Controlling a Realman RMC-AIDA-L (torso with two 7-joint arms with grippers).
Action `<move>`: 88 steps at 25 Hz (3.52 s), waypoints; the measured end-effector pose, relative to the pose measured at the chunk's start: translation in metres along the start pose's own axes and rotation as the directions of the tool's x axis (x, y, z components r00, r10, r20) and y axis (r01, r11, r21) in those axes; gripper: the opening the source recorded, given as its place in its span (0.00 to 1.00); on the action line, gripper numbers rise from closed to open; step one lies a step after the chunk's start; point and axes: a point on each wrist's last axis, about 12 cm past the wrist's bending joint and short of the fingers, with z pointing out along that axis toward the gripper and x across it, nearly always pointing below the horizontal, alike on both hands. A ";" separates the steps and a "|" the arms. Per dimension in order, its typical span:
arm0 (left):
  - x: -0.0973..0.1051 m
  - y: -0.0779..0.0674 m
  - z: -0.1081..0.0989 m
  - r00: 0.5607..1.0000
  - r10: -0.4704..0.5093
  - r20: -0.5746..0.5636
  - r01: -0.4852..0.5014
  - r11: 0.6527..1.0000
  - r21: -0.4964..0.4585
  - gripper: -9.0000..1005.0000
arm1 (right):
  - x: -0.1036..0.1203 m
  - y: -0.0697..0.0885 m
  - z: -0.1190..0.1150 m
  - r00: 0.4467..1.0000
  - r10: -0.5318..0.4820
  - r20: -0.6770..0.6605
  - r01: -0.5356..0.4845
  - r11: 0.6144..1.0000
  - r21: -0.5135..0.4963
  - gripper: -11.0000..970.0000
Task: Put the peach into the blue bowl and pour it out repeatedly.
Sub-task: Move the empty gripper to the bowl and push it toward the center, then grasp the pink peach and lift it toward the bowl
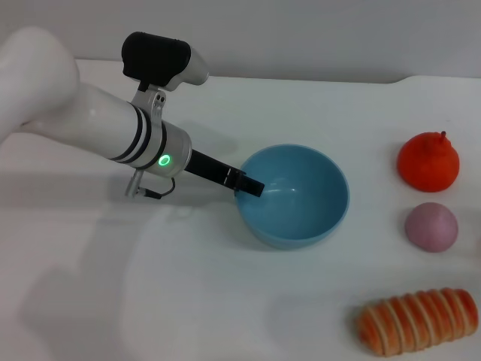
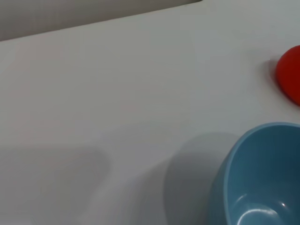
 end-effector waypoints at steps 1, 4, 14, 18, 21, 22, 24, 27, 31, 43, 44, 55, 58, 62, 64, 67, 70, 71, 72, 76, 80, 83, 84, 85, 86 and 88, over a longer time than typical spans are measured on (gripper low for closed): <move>0.001 0.000 0.001 1.000 -0.004 0.002 0.004 1.000 -0.002 0.80 | 0.000 0.000 0.000 1.000 0.000 0.000 0.000 1.000 0.000 0.68; 0.002 0.000 0.002 1.000 -0.009 0.010 0.009 1.000 0.001 0.80 | 0.001 0.001 0.000 1.000 0.002 -0.004 -0.002 1.000 0.000 0.68; 0.008 -0.012 0.014 0.998 0.057 -0.020 -0.057 0.998 -0.001 0.80 | 0.003 0.001 -0.001 1.000 0.004 -0.016 -0.004 1.000 0.005 0.68; 0.005 -0.011 0.013 0.999 0.042 0.005 -0.042 0.999 -0.008 0.62 | 0.003 0.000 -0.001 1.000 0.002 -0.016 -0.002 1.000 0.005 0.67; 0.005 -0.009 0.014 0.999 0.039 0.009 -0.039 0.999 -0.016 0.48 | 0.003 0.000 -0.001 1.000 0.001 -0.021 -0.001 1.000 0.003 0.67; 0.006 -0.009 0.014 0.999 0.042 0.006 -0.042 0.999 -0.016 0.43 | 0.003 0.001 -0.001 1.000 0.001 -0.022 -0.001 1.000 0.002 0.67; 0.006 -0.009 0.015 0.999 0.041 0.006 -0.041 0.999 -0.018 0.36 | 0.003 0.001 0.000 1.000 0.000 -0.024 0.000 1.000 0.001 0.67; 0.006 -0.009 0.015 0.999 0.035 0.006 -0.035 0.999 -0.018 0.25 | 0.003 0.000 0.000 1.000 -0.001 -0.023 0.001 1.000 0.000 0.67; 0.006 -0.009 0.014 1.000 0.005 0.001 -0.005 1.000 -0.014 0.09 | 0.003 0.000 -0.001 1.000 -0.001 -0.024 0.001 1.000 0.003 0.67; -0.034 -0.026 0.000 0.989 0.145 -0.012 -0.145 0.989 -0.024 0.01 | 0.005 -0.001 -0.003 1.000 0.001 -0.031 -0.001 1.000 0.009 0.66; -0.041 -0.028 -0.004 0.984 0.178 -0.027 -0.179 0.983 -0.040 0.01 | 0.006 -0.001 -0.003 0.999 0.002 -0.039 -0.001 1.000 0.009 0.66; -0.080 -0.032 -0.030 0.955 0.236 -0.180 -0.271 0.939 -0.210 0.01 | 0.001 -0.010 0.012 0.993 0.060 -0.106 -0.064 0.997 -0.042 0.65; -0.078 -0.030 -0.030 0.959 0.218 -0.178 -0.254 0.944 -0.211 0.01 | -0.024 -0.021 0.032 0.974 0.122 -0.190 -0.163 0.962 -0.218 0.65; -0.076 -0.027 -0.030 0.966 0.197 -0.165 -0.229 0.951 -0.209 0.01 | -0.056 -0.028 0.048 0.964 0.117 -0.240 -0.190 0.931 -0.311 0.65; -0.076 -0.027 -0.030 0.968 0.194 -0.160 -0.225 0.953 -0.205 0.01 | -0.075 -0.030 0.056 0.956 0.097 -0.276 -0.192 0.920 -0.343 0.64; -0.075 -0.027 -0.029 0.970 0.187 -0.156 -0.216 0.956 -0.200 0.01 | -0.100 -0.029 0.067 0.929 0.038 -0.369 -0.187 0.907 -0.377 0.64; -0.076 -0.028 -0.028 0.973 0.185 -0.139 -0.210 0.957 -0.198 0.01 | -0.120 -0.015 0.078 0.871 -0.070 -0.486 -0.164 0.892 -0.422 0.64; -0.077 -0.028 -0.028 0.974 0.184 -0.131 -0.207 0.958 -0.196 0.01 | -0.123 -0.009 0.080 0.847 -0.109 -0.520 -0.158 0.883 -0.442 0.64; -0.077 -0.028 -0.027 0.976 0.180 -0.123 -0.201 0.961 -0.191 0.01 | -0.125 -0.002 0.082 0.819 -0.143 -0.555 -0.160 0.873 -0.461 0.64; -0.079 -0.029 -0.026 0.980 0.172 -0.102 -0.189 0.965 -0.185 0.01 | -0.121 0.025 0.088 0.718 -0.249 -0.650 -0.185 0.832 -0.523 0.64; -0.079 -0.030 -0.026 0.981 0.171 -0.094 -0.185 0.966 -0.182 0.01 | -0.103 0.045 0.087 0.633 -0.295 -0.716 -0.227 0.813 -0.536 0.63; -0.079 -0.030 -0.026 0.982 0.167 -0.092 -0.182 0.967 -0.178 0.01 | -0.088 0.047 0.083 0.560 -0.296 -0.773 -0.251 0.829 -0.500 0.63; -0.079 -0.030 -0.025 0.982 0.166 -0.091 -0.180 0.967 -0.178 0.01 | -0.083 0.047 0.082 0.541 -0.293 -0.788 -0.254 0.836 -0.486 0.63; -0.078 -0.029 -0.025 0.982 0.164 -0.089 -0.178 0.968 -0.179 0.01 | -0.079 0.047 0.082 0.531 -0.292 -0.796 -0.255 0.840 -0.478 0.63; -0.078 -0.029 -0.025 0.983 0.163 -0.088 -0.177 0.968 -0.179 0.01 | -0.075 0.047 0.081 0.518 -0.290 -0.804 -0.257 0.844 -0.470 0.63; -0.077 -0.028 -0.025 0.983 0.161 -0.085 -0.174 0.968 -0.180 0.01 | -0.068 0.047 0.081 0.501 -0.285 -0.817 -0.258 0.852 -0.455 0.63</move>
